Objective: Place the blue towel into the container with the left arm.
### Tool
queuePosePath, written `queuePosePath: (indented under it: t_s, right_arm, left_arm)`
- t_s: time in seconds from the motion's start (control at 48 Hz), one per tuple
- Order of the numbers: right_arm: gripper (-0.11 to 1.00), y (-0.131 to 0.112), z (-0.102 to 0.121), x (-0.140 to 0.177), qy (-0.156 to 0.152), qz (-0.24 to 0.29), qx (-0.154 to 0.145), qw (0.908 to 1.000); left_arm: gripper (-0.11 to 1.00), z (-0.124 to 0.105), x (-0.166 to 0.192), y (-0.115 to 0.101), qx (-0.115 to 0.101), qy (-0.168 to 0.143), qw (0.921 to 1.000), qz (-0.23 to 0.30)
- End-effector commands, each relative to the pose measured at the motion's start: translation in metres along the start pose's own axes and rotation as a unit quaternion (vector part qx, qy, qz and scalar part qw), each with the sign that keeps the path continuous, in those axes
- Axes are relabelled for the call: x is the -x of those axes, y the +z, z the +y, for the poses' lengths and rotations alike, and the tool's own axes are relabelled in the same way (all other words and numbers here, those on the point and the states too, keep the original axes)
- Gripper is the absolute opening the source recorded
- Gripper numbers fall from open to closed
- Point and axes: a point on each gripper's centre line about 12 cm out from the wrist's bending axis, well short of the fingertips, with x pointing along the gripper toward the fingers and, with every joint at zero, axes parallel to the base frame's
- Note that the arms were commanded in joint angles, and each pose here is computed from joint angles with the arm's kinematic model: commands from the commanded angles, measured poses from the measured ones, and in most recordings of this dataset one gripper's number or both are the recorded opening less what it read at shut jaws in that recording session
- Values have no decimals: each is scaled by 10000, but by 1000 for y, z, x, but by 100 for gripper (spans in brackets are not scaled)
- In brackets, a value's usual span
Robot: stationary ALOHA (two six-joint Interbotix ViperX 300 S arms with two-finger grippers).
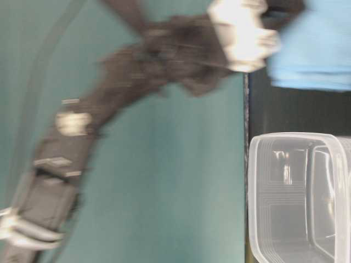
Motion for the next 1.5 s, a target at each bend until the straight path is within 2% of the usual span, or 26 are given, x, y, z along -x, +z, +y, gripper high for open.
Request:
queuePosePath:
  t_s: [0.0, 0.083, 0.229, 0.312, 0.416, 0.625, 0.791, 1.02, 1.229, 1.291, 1.479]
  right_arm:
    - [76, 6, 0, 0, -11, -92, 9, 10000]
    - [76, 7, 0, 1, -10, -138, 9, 9999]
    - [76, 8, 0, 3, -10, -169, 1, 9999]
    - [76, 9, 0, 4, -10, -199, 1, 9998]
    - [76, 9, 0, 4, -10, -199, 1, 9998]
    - [76, 9, 0, 4, -9, -199, -22, 9998]
    - [76, 9, 0, 4, -10, -184, -22, 9998]
    - [76, 9, 0, 3, -9, -192, -53, 9998]
    - [76, 9, 0, 3, -9, -192, -53, 9998]
    - [76, 9, 0, 3, -9, -192, -53, 9998]
    - [76, 9, 0, 3, -9, -207, -53, 9998]
  left_arm:
    - [6, 5, 65, 29, 5, 58, 9995, -295]
    - [6, 9, 102, 30, 99, 75, 9997, -216]
    - [6, 12, 151, 18, 137, 101, 9998, -112]
    - [6, 11, 173, 4, 153, 104, 9997, -143]
    - [6, 11, 184, -21, 179, 115, 9997, -103]
    - [6, 9, 188, -77, 246, 145, 9995, -121]
    - [6, 8, 180, -112, 269, 167, 9994, -110]
    - [6, 7, 163, -128, 271, 182, 9991, -254]
    - [7, 7, 142, -139, 307, 162, 9994, -25]
    - [15, 7, 136, -139, 305, 161, 9994, -48]
    - [69, 7, 130, -128, 339, 173, 9984, -410]
